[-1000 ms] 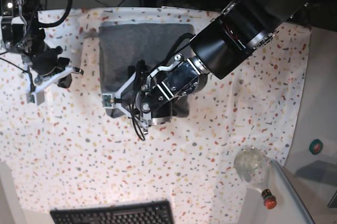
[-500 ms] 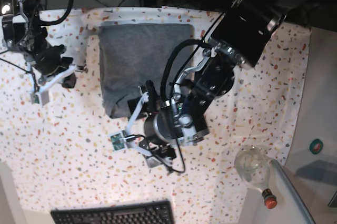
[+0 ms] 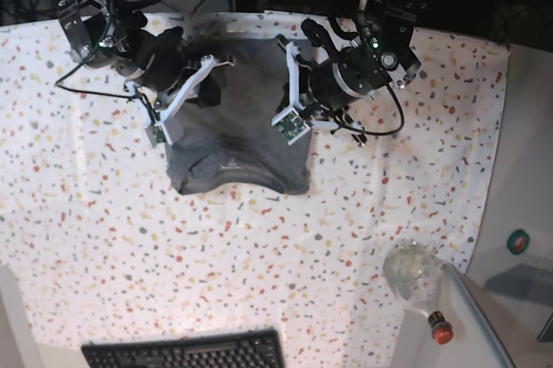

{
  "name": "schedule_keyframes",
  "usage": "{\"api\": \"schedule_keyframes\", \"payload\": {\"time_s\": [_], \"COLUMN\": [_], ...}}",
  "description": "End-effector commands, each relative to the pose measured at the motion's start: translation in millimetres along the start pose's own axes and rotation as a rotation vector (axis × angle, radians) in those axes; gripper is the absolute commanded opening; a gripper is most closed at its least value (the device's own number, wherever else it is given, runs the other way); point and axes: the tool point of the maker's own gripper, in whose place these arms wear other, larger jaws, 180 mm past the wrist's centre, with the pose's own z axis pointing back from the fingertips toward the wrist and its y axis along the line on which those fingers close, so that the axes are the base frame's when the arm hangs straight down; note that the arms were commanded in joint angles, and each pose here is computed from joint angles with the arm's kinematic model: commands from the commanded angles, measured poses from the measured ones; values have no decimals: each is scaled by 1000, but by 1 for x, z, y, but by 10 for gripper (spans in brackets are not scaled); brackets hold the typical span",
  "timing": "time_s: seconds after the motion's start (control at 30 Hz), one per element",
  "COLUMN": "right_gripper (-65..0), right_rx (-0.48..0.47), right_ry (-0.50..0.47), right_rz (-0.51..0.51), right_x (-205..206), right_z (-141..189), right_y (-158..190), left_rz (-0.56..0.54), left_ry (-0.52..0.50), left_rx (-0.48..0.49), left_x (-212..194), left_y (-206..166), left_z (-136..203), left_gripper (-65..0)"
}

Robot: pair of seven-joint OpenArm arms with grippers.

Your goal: Layout the t-shirt on the table in an organized manner, then fold the t-shirt properly

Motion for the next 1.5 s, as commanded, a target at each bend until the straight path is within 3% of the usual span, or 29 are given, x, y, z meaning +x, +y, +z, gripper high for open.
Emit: {"api": "schedule_keyframes", "payload": {"time_s": [0.0, 0.13, 0.33, 0.5, 0.63, 0.77, 0.93, 1.03, 1.27, 1.37, 1.47], "right_gripper": [-650, -650, -650, -650, -650, -650, -650, -650, -650, -650, -650], "right_rx": [-2, 13, -74, -98, -48, 20, -85, -184, -398, -414, -397], "right_ry": [-28, 7, 150, 117, 48, -32, -53, 6, 267, 428, 600], "right_rz": [17, -9, -80, -102, -74, -53, -88, -146, -276, -357, -392], "right_x": [7, -18, -74, -82, -61, -40, -48, -80, -194, -262, -324], "right_z": [5, 15, -1, -2, 11, 36, 82, 104, 179, 164, 141], "right_y": [-2, 8, -30, -39, -16, 18, -11, -39, -80, -91, -91], "left_rz": [22, 51, 38, 72, 55, 40, 49, 33, 320, 361, 289], "left_ry": [-55, -13, 41, 121, 60, 10, 51, 145, 234, 315, 463], "left_rx": [-28, -62, -126, -177, -137, -18, 137, 65, -72, -163, -281], "left_x": [12, -7, -23, -51, -30, -20, -50, -93, -165, -191, -228], "left_y": [-8, -23, -46, -56, -44, -7, 32, 18, -37, -74, -123], "left_z": [-2, -6, -17, -32, -23, 7, 61, 83, 140, 138, 131], "left_gripper": [-650, -650, -650, -650, -650, -650, -650, -650, -650, -650, -650]}}
